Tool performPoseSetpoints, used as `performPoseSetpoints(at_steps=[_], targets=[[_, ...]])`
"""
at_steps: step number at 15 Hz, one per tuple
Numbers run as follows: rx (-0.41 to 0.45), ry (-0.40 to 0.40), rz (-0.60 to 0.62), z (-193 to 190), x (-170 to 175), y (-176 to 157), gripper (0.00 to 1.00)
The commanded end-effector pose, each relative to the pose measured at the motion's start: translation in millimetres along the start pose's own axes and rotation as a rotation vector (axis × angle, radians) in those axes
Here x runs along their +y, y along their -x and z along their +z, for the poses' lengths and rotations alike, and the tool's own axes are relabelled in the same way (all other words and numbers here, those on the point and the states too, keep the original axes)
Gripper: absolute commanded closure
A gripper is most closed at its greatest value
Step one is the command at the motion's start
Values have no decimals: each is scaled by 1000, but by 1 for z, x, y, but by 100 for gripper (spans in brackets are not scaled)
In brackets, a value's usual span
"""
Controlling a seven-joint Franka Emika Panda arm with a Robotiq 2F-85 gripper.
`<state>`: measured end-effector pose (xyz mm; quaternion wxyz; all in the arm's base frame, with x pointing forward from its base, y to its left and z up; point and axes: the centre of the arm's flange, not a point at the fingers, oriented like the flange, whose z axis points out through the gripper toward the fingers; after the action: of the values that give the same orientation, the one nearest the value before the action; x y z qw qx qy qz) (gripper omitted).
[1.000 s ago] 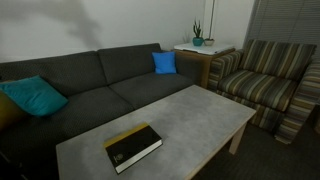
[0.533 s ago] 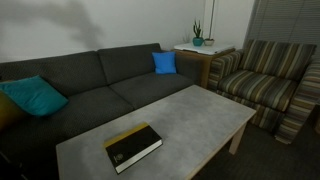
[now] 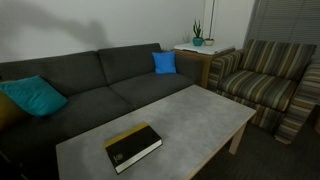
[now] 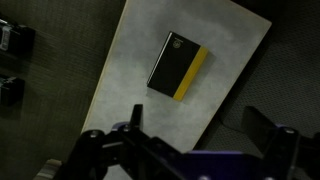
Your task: Open the book on the table
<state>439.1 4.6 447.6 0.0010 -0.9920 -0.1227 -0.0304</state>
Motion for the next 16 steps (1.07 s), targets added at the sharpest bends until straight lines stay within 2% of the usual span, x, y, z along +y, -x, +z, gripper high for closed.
performPoseSetpoints(at_steps=[1,5,11,16], targets=[[0,0,-1,0,0,-1,0],[5,-3,-8,-2,-2,-1,0],[-49,-25,-111,44,19,-7,0],[-118,-47,-179,97,44,-22,0]])
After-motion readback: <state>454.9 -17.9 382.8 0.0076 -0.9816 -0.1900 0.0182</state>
